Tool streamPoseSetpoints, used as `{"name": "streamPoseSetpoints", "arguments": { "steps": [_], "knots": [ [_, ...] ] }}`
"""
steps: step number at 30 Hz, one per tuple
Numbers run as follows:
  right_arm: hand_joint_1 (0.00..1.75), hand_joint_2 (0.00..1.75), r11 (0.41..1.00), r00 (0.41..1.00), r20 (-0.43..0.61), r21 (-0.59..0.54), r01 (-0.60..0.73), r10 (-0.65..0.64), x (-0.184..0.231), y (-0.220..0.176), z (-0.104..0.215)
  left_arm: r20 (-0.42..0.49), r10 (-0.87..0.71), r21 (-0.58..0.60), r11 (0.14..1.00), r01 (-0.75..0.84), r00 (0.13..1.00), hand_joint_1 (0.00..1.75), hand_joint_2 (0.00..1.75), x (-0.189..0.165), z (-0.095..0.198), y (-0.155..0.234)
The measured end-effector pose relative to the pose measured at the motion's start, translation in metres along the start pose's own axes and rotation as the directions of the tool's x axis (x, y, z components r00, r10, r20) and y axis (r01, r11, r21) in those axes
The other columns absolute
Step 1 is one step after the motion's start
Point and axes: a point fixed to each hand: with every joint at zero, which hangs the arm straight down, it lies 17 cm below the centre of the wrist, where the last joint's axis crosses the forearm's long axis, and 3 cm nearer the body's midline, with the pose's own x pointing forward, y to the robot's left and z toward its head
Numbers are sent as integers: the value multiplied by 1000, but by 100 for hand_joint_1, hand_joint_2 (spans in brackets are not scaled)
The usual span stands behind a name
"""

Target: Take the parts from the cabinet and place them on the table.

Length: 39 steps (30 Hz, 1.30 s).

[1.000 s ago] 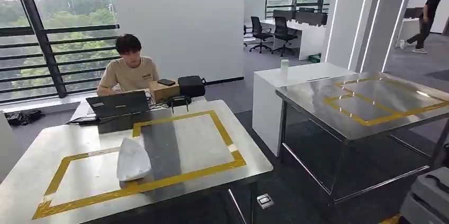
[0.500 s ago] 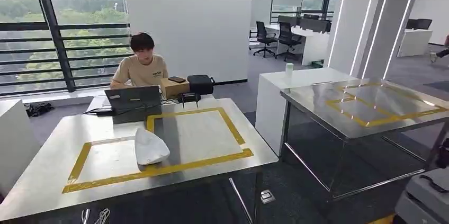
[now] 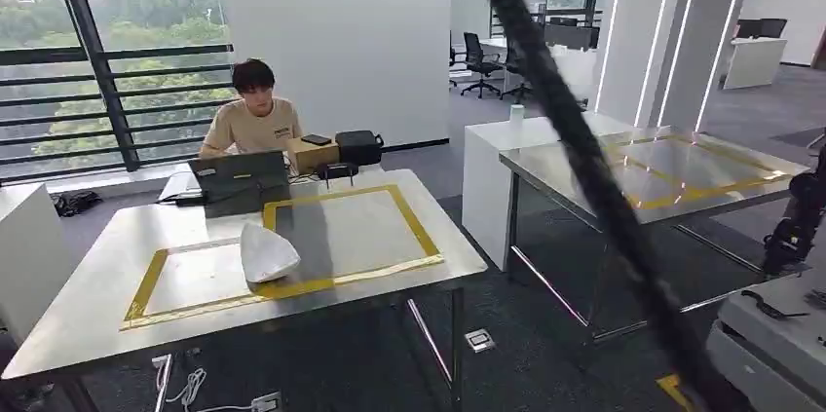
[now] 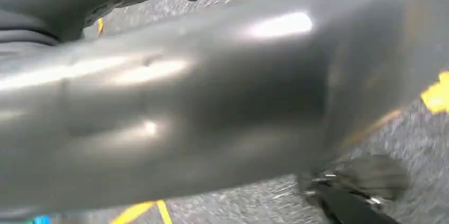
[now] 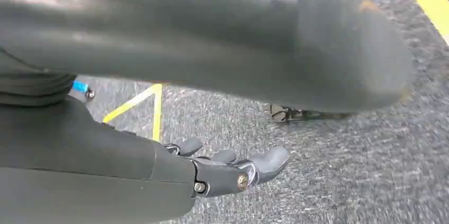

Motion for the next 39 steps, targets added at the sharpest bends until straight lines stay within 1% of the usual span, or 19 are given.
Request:
{"name": "streamPoseSetpoints", "arguments": {
  "steps": [2, 4, 5, 7, 12, 16, 19, 24, 30, 36, 39],
  "knots": [
    [0, 0, 999, 999, -10, 8, -31, 31, 4, 6, -1, 37, -54, -18, 998, 55, 998, 0, 0, 20, 0, -5],
    [0, 0, 999, 998, -25, 12, -48, 49, 4, 10, -2, 52, -86, -24, 996, 88, 995, 0, 0, 31, 1, -8],
    [0, 175, 999, 998, -36, 12, -50, 50, 3, 9, -2, 52, -92, -25, 995, 93, 994, 0, 0, 33, 1, -9],
    [0, 175, 999, 998, -52, 12, -44, 45, -2, 9, -1, 33, -80, -30, 996, 81, 996, 0, 0, 30, 1, -11],
    [0, 175, 1000, 995, -95, 10, -19, 20, -20, 7, 0, -84, -36, -30, 999, 34, 996, 0, 0, -16, 4, -15],
    [0, 175, 1000, 996, -91, 10, -6, 7, -19, 7, 0, -129, -13, -24, 1000, 10, 992, 0, 0, -35, 6, -14],
    [0, 175, 1000, 996, -85, 10, -9, 10, -18, 7, -1, -118, -15, -26, 1000, 12, 993, 0, 0, -33, 6, -15],
    [0, 175, 1000, 997, -75, 9, -21, 21, -11, 7, -1, -63, -46, -40, 998, 43, 997, 0, 0, -7, 5, -20],
    [0, 175, 1000, 998, -59, 16, -20, 21, -6, 12, -2, -11, -91, -52, 995, 91, 996, 0, 0, 10, 4, -23],
    [0, 175, 1000, 997, -71, 17, -19, 20, -9, 12, -2, -7, -121, -52, 991, 121, 993, 0, 0, 18, 4, -24],
    [0, 175, 1000, 996, -86, 19, -20, 22, -12, 14, -2, -22, -126, -55, 991, 125, 992, 0, 0, 14, 4, -24]
  ]
}}
